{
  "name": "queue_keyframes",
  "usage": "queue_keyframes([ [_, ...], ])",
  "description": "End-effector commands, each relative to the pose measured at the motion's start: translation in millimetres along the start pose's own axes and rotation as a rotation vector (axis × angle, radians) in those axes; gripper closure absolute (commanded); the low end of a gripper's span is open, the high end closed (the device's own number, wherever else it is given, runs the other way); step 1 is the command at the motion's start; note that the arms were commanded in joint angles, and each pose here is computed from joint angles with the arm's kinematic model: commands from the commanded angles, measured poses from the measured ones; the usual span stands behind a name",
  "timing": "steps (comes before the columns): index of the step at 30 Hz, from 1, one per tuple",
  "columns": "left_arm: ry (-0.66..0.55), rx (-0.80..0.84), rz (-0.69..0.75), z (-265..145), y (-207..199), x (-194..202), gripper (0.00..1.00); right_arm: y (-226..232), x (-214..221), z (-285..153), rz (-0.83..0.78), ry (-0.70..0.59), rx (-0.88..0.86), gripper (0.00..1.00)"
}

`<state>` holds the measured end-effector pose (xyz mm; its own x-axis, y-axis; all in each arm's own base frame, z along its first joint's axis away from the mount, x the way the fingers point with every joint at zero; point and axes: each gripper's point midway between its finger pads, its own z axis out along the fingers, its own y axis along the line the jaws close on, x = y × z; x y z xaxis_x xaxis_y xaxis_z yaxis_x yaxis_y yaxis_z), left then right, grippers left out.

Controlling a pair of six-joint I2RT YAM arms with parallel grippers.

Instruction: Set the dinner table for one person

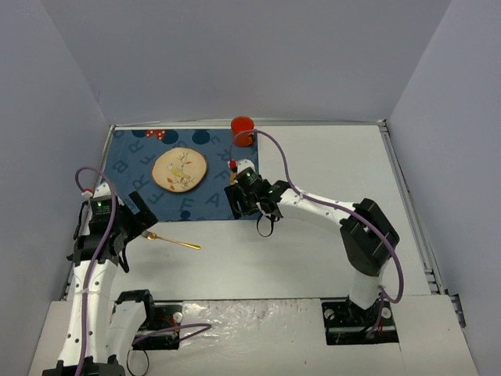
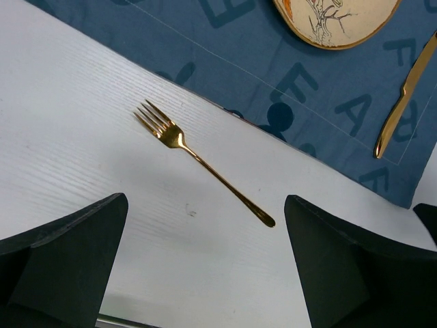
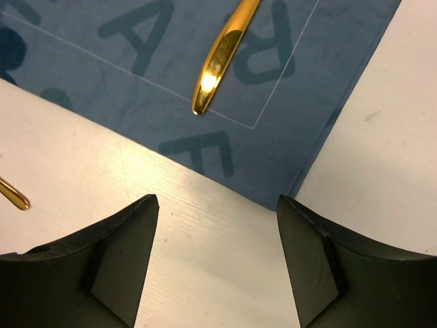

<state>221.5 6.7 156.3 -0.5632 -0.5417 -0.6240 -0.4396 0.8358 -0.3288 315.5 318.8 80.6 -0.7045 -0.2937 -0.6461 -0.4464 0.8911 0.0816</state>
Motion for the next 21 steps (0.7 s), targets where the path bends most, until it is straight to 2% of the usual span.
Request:
queue_keyframes([
  [1,0.039,-0.051,-0.139,9,7,21,0.03,-7,-59,-46,0.036,-0.269,-0.009,0.33],
  [9,0.081,-0.148,-0.27,43,21,48,0.03,-18,-58,-91,0.061,-0.382,-0.033,0.32],
  [15,0.112,-0.229,-0.252,61,10,61,0.03,-28,-45,-98,0.079,-0.39,-0.015,0.3],
  [21,0.117,-0.316,-0.247,73,2,65,0.04,-42,-40,-104,0.097,-0.413,0.017,0.22],
])
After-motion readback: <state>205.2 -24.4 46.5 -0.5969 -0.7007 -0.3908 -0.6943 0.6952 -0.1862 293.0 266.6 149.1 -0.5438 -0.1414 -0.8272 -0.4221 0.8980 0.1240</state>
